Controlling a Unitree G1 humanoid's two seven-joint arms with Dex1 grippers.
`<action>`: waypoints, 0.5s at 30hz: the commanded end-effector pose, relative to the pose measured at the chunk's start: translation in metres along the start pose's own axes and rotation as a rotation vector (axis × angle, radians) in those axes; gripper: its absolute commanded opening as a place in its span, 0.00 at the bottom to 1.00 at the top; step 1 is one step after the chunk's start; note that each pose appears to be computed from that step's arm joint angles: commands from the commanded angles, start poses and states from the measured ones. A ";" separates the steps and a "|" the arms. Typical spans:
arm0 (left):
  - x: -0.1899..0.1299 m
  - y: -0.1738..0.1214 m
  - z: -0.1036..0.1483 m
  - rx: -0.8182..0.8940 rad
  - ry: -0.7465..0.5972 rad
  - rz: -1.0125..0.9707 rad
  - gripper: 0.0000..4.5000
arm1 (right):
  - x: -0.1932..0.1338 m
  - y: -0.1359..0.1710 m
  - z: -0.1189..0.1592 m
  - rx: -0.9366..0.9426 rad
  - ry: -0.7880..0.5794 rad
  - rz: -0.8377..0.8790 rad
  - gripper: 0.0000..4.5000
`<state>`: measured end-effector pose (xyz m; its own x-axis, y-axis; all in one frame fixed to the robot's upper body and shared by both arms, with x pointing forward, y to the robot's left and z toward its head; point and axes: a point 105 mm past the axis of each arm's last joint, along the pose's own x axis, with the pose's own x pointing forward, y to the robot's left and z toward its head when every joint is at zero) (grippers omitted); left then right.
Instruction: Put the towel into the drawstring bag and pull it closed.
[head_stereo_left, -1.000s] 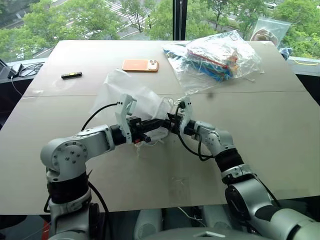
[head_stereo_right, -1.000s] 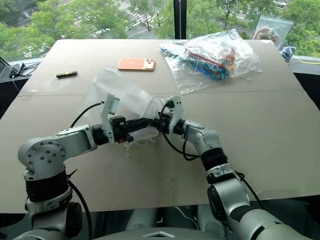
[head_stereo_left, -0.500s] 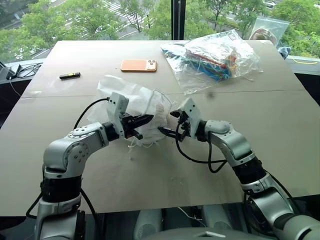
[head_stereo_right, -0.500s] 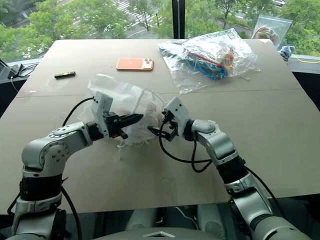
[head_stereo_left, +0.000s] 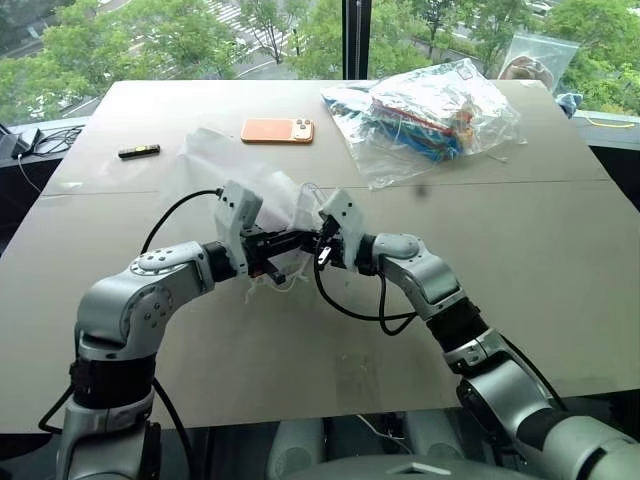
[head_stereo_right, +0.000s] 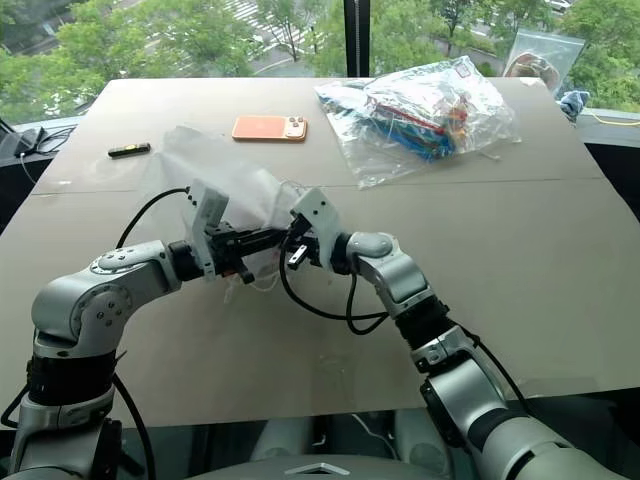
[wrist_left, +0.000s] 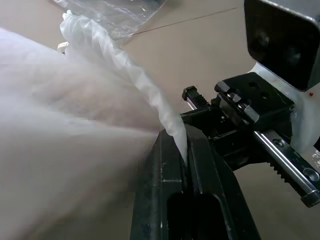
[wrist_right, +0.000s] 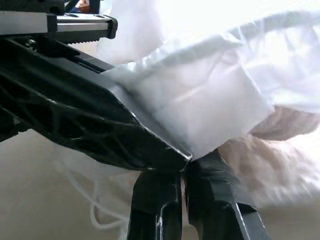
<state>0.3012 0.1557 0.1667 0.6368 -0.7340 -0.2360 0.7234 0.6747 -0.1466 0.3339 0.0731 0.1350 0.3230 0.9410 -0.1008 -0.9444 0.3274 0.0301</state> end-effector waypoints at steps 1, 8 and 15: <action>-0.012 -0.004 0.007 0.026 -0.027 -0.017 0.00 | 0.016 0.009 0.021 -0.084 -0.058 0.059 0.02; -0.019 0.013 -0.001 0.079 0.008 0.055 0.00 | 0.031 0.001 -0.011 -0.078 -0.017 0.028 0.02; -0.024 0.037 -0.008 0.209 0.044 0.141 0.00 | -0.024 -0.008 0.002 -0.133 -0.057 -0.001 0.54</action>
<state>0.3091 0.1935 0.1525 0.7093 -0.6377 -0.3004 0.6744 0.7379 0.0258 0.3426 0.0520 0.1137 0.3508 0.9304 -0.1066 -0.9361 0.3454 -0.0664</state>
